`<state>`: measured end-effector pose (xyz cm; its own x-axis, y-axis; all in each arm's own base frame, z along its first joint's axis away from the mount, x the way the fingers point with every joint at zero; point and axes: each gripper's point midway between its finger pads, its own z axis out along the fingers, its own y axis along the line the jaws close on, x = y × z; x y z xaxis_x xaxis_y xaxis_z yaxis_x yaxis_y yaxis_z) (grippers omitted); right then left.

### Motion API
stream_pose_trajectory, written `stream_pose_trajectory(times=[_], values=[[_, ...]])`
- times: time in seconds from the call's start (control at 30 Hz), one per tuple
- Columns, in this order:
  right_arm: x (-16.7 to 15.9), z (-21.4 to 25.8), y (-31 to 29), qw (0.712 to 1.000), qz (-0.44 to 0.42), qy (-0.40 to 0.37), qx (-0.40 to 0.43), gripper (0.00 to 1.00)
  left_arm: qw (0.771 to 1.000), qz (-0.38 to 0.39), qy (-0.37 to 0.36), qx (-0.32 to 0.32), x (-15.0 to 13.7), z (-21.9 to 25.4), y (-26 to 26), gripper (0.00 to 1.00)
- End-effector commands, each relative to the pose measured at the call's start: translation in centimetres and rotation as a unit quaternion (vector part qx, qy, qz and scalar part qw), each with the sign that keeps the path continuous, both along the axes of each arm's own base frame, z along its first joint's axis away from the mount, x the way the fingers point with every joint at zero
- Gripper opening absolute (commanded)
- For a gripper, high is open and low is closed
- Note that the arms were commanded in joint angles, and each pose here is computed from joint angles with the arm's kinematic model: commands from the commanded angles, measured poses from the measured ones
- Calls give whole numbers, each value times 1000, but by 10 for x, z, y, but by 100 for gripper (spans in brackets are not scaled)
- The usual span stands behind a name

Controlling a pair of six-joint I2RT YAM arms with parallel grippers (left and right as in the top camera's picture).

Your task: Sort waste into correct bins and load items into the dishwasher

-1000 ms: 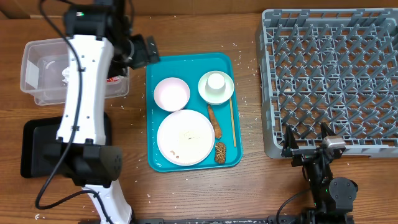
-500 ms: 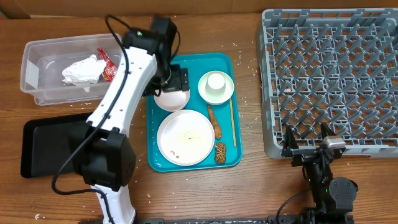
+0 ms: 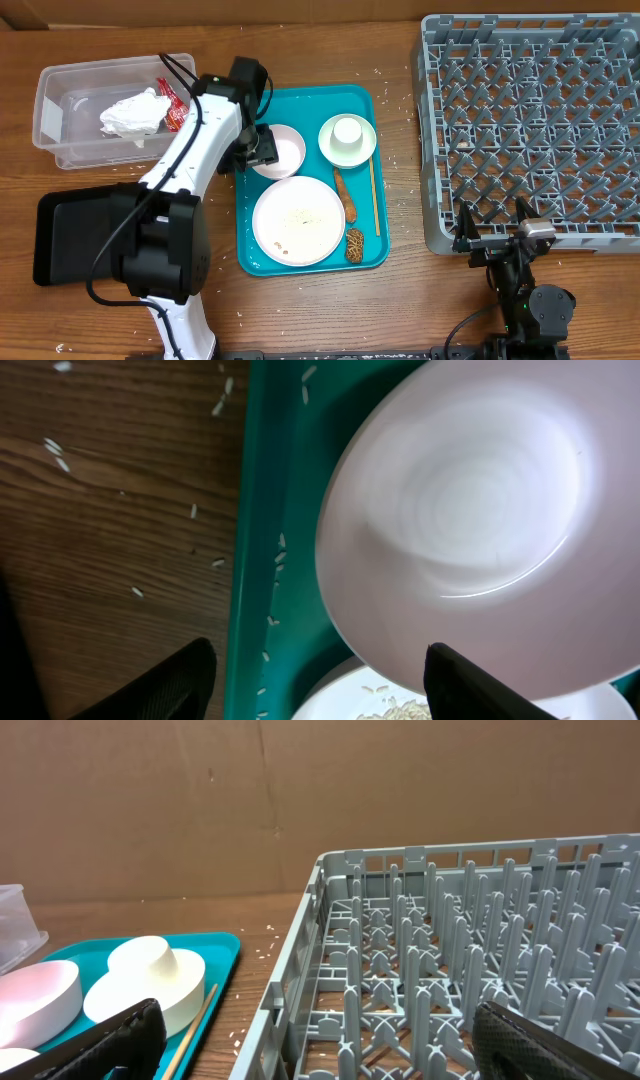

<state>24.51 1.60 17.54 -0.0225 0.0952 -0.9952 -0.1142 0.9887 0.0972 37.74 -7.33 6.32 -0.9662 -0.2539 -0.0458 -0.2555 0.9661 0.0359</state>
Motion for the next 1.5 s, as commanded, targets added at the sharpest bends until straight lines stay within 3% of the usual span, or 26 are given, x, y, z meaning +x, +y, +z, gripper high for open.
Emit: stream_pose_trajectory(times=[0.0, 0.33, 0.5, 0.7, 0.83, 1.1, 1.17, 1.23, 1.33, 1.47], values=[[0, -3, -3, 1000, -7, 0, -2, 100, 1000, 6, 8, -23, -4, -6, -8, 69], [1, -4, -3, 1000, -7, 2, -2, 100, 1000, -2, -7, -29, 4, -5, -11, 72], [1, -4, -3, 1000, -7, 3, -2, 100, 997, -1, 28, -68, -12, -4, -24, 69], [1, -4, -3, 1000, -7, 3, -2, 100, 998, 2, 33, -61, -15, -5, -21, 66], [1, -4, -3, 1000, -7, 3, -2, 100, 997, 2, 36, -62, -16, -5, -21, 46], [1, -4, -3, 1000, -7, 3, -1, 100, 997, 2, 59, -58, -28, -4, -19, 48], [1, -4, -3, 1000, -7, 3, -1, 100, 996, 5, 73, -60, -34, -4, -20, 27], [1, -4, -3, 1000, -7, 3, -2, 100, 994, 10, 86, -59, -41, -6, -21, 13], [1, -4, -3, 1000, -7, 3, -2, 100, 994, 8, 96, -56, -50, -15, -23, 4], [1, -4, -3, 1000, -7, 3, -1, 100, 995, 17, 85, -58, -47, -26, -25, 4]])
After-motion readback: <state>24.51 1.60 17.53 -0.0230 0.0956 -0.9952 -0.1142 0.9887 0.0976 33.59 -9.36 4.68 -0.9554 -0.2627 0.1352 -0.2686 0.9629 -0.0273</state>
